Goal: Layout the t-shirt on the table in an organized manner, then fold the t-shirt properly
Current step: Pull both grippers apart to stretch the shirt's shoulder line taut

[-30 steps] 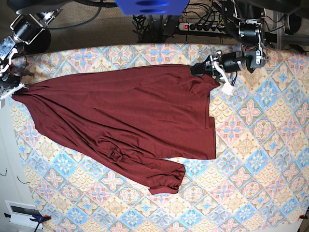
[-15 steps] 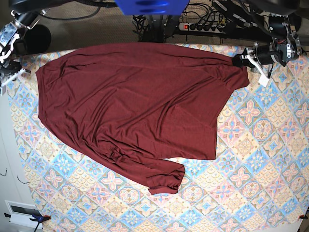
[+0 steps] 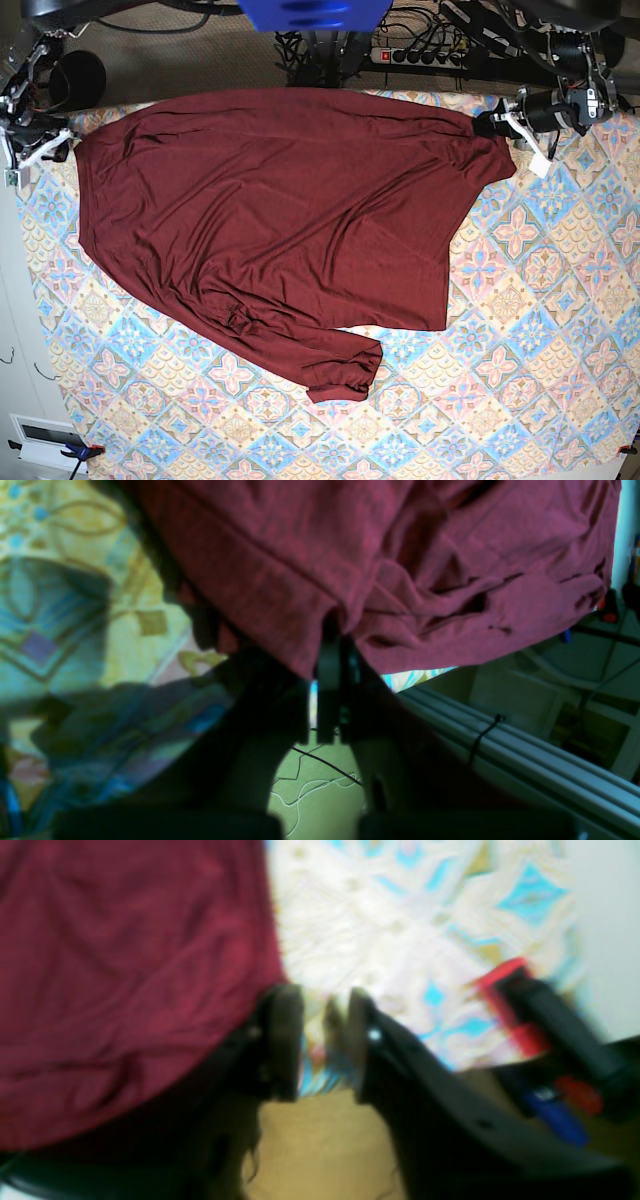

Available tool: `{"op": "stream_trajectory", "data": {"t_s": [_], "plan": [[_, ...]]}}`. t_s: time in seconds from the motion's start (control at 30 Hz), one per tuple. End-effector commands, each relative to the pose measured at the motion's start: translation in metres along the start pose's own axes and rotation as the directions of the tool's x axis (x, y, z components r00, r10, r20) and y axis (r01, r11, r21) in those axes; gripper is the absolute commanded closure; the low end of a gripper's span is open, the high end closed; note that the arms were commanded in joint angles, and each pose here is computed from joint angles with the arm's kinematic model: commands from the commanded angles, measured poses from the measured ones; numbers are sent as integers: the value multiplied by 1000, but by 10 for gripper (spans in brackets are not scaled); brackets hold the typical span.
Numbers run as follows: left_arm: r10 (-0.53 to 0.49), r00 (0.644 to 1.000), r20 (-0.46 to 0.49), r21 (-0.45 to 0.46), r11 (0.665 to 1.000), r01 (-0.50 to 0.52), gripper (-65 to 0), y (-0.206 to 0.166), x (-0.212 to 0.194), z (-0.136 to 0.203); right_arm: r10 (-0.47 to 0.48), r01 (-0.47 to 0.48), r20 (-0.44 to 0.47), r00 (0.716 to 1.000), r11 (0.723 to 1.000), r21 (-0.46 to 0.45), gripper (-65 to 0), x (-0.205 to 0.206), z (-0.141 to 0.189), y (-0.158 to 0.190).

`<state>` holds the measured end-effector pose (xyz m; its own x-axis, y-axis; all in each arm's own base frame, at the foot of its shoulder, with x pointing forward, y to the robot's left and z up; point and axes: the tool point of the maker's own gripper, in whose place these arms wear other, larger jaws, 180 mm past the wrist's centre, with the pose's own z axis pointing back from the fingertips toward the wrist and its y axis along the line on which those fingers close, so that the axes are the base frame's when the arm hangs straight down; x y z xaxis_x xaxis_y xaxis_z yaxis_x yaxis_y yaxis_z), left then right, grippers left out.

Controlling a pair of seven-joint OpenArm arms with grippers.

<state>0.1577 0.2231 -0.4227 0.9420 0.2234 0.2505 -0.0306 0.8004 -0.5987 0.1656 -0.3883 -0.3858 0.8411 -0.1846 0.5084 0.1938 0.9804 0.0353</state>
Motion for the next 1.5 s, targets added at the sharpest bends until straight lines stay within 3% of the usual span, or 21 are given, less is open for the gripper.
{"op": "stream_trajectory", "data": {"t_s": [0.0,0.1,0.17,0.57,0.87,0.97,1.13,1.27,1.47], "plan": [[-21,999,24,-6,1000,21,0,-3,10,6,7,-7,34,999,1000,8,-231,13,6,-2],[-21,999,24,-6,1000,21,0,-3,10,6,-22,21,20,1000,998,54,-315,10,5,6],[-21,999,24,-6,1000,21,0,-3,10,6,-25,24,11,1000,998,59,-331,8,5,7],[-21,999,25,-7,1000,21,0,-3,10,5,-101,109,-82,991,989,100,-333,-25,-10,14],[-21,999,25,-7,1000,21,0,-3,10,5,-125,137,-79,989,976,171,-325,-28,-16,36],[-21,999,25,-7,1000,21,0,-3,10,5,-130,141,-77,989,975,174,-263,-28,-17,37],[-8,1000,28,-23,1000,9,0,-7,7,1,-134,144,-70,988,974,172,-9,-27,-17,36],[-17,1000,-2,-38,999,17,0,-13,0,-6,-149,154,-45,988,976,151,-6,-21,-11,26],[-115,988,-101,-98,990,106,0,-45,-27,-21,-229,227,11,973,971,80,-4,-21,7,-8]]}}
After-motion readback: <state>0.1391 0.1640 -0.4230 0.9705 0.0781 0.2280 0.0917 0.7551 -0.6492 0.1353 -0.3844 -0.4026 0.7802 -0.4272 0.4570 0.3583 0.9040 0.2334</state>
